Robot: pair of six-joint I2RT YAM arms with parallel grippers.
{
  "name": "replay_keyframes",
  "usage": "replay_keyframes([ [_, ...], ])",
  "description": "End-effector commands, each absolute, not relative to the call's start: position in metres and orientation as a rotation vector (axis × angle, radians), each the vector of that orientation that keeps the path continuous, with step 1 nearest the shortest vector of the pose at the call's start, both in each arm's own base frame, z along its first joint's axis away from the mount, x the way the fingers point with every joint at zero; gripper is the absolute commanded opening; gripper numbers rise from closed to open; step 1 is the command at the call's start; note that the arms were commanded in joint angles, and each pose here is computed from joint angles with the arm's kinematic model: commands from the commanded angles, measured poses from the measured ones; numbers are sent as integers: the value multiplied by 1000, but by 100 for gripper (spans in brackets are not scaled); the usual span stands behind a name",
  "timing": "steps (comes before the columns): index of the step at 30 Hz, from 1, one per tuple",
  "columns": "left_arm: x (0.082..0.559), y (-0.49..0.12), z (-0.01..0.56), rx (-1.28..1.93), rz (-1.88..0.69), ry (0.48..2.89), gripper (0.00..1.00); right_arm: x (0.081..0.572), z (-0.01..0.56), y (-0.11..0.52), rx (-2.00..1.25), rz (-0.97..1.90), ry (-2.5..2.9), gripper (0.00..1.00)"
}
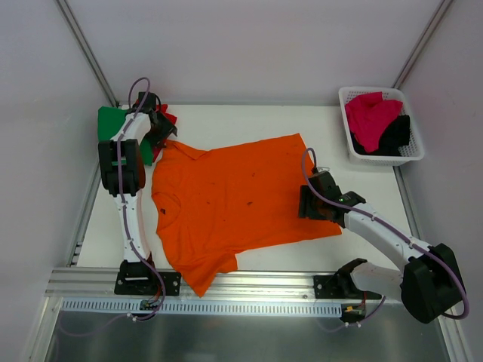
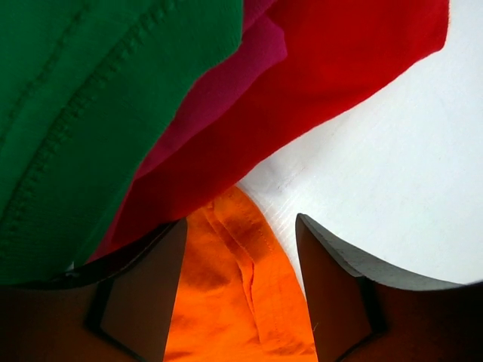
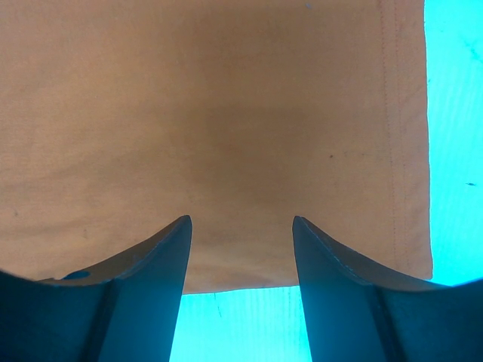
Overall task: Fold and stack the t-shirts
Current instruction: Flatten the tshirt out
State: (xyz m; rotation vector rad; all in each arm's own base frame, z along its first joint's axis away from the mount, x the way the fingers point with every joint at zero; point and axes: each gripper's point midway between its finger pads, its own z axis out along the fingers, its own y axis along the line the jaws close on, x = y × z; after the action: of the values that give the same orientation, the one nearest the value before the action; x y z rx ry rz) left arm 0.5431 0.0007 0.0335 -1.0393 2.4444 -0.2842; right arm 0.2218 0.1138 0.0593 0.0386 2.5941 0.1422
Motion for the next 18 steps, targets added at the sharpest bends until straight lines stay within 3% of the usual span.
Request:
replay_keyframes([
  [1,553,9,34,-1053,-255,2422,59,225,63,111,57,132,2574,59],
  [2,556,8,35,-1049,-261,2420,57,224,63,112,55,132,2574,59],
  [5,561,7,34,-1045,-273,2418,40,223,63,110,54,126,2573,59],
  [8,564,8,32,-1044,-272,2413,9,222,63,108,55,120,2575,59],
  [9,564,7,33,-1042,-276,2413,5,222,63,108,55,118,2575,59],
  [11,564,8,32,-1041,-273,2415,0,223,63,108,56,116,2573,59],
  [18,563,8,35,-1025,-269,2416,2,223,64,108,55,117,2575,58],
])
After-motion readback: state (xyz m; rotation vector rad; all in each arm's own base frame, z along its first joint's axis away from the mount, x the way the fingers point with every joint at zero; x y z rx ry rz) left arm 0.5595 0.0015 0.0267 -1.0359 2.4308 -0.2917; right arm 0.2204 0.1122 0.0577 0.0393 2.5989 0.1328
